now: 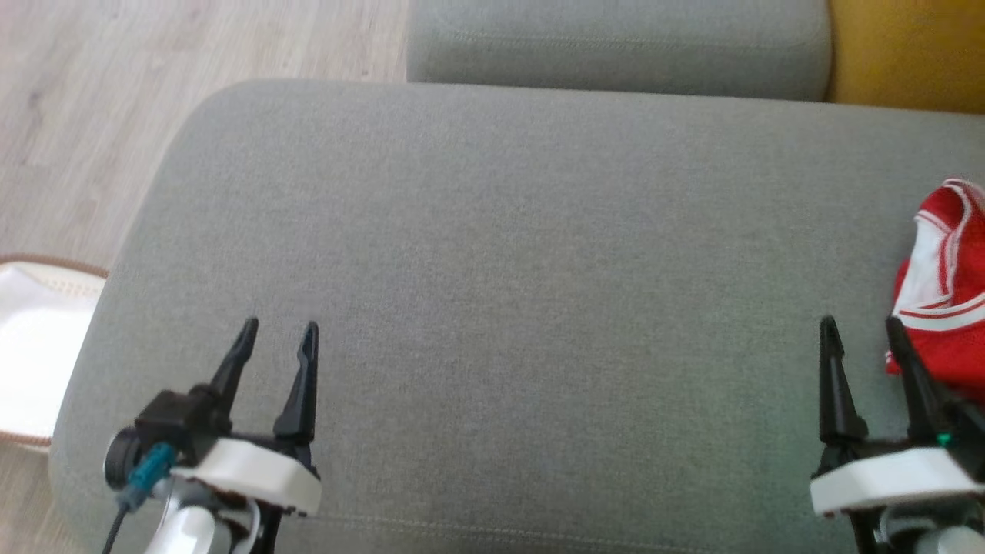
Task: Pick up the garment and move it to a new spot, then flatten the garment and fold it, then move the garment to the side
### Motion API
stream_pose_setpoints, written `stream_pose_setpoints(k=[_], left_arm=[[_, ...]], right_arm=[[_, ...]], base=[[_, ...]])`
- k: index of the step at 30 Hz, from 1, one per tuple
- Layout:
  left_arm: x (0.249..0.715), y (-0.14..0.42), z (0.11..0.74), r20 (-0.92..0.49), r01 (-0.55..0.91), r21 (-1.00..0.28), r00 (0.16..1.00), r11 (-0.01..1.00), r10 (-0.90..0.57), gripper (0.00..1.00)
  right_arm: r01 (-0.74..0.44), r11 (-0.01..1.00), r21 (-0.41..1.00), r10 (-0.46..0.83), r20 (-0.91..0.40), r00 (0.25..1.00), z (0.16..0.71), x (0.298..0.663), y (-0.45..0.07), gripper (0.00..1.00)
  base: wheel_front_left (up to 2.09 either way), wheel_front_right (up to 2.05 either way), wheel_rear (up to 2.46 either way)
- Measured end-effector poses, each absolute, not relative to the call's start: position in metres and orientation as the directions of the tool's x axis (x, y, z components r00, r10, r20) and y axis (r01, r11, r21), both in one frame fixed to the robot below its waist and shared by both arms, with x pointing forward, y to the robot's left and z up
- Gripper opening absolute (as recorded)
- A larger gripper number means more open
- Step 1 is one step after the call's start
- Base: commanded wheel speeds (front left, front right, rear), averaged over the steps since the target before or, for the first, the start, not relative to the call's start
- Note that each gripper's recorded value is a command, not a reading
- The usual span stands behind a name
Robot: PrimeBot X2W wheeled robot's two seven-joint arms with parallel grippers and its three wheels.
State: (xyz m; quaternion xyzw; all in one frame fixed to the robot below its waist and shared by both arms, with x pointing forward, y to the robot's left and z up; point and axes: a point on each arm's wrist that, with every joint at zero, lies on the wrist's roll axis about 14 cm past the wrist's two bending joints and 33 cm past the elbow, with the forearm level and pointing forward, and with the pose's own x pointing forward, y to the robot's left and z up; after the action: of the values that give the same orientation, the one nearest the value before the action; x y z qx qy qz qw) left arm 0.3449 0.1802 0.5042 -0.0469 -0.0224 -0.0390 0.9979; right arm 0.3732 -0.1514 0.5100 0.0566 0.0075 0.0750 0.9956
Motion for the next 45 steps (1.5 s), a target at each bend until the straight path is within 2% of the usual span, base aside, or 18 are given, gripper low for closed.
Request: stream_pose_setpoints(k=[10,45], left_arm=[[0.331,0.173,0.499,0.030,0.113,-0.091,0.993,0.989,-0.111,1.00],[0.327,0.174,0.497,-0.001,0.113,-0.014,0.994,0.993,-0.113,1.00]], right_arm=[[-0.100,0.987,0.126,0.103,-0.022,0.994,0.507,0.344,-0.168,1.00],[-0.082,0.985,0.149,0.085,-0.014,0.996,0.509,0.335,-0.174,1.00]], base=[[0.00,0.00,0.00],[0.00,0.00,0.00]])
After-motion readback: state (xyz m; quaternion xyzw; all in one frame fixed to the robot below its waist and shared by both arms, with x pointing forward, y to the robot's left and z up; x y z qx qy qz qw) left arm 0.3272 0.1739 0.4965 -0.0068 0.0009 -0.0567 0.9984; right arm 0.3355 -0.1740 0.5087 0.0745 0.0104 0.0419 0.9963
